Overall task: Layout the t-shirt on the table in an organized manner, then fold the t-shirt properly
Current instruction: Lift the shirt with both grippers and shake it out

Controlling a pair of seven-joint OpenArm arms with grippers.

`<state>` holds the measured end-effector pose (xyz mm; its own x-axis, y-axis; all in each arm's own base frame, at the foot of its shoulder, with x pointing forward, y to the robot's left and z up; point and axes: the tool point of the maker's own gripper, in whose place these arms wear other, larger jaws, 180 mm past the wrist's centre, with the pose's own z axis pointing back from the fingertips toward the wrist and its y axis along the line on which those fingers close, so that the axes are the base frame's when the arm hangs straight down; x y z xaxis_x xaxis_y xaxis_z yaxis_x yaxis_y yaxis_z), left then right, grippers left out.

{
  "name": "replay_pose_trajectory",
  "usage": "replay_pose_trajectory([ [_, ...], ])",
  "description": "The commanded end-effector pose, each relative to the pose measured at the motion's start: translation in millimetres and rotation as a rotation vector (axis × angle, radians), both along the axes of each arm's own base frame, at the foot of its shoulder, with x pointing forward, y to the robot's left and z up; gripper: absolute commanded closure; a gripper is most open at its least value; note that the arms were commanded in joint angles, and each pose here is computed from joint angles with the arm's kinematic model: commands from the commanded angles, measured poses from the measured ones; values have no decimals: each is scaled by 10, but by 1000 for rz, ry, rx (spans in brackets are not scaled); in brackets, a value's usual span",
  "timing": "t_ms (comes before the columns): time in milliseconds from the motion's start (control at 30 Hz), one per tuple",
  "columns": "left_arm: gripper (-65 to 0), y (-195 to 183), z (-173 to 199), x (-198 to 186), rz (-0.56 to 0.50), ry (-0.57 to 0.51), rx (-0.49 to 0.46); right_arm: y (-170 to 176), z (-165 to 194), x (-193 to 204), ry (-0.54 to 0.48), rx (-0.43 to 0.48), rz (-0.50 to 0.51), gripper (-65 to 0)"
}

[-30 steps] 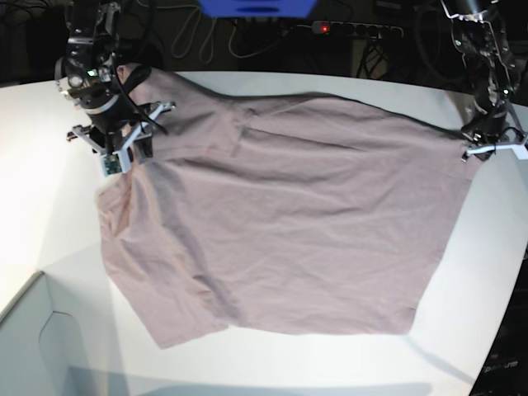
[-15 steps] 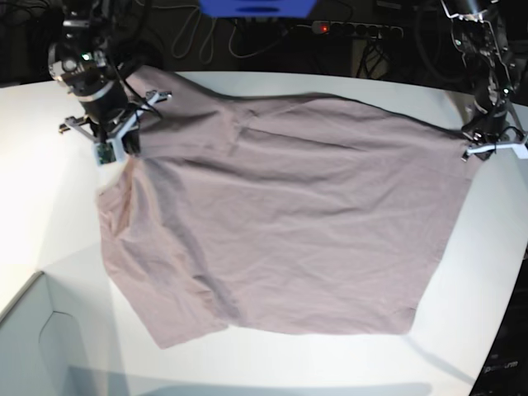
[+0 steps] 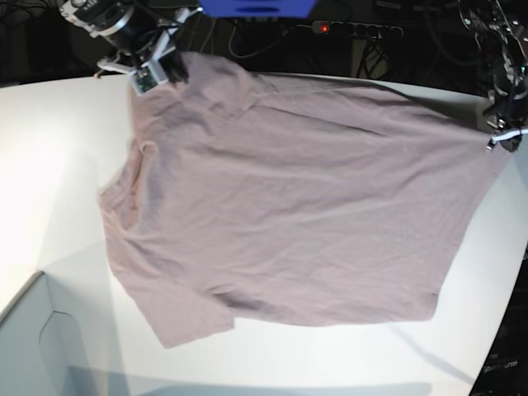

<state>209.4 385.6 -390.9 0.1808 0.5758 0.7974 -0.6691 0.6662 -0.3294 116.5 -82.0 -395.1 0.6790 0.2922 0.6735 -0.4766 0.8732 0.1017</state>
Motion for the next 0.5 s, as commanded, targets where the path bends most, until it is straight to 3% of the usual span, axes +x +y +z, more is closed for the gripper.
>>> replay_pose_trajectory([
  [0, 0, 84, 160, 37, 0, -33, 44, 92, 78, 1, -25, 38, 27, 0],
  [200, 0, 229, 225, -66, 58, -50, 54, 278, -14, -79, 10, 76, 70, 0],
  [467, 0, 360, 300, -121, 92, -62, 72, 263, -176, -96, 47, 77, 64, 0],
])
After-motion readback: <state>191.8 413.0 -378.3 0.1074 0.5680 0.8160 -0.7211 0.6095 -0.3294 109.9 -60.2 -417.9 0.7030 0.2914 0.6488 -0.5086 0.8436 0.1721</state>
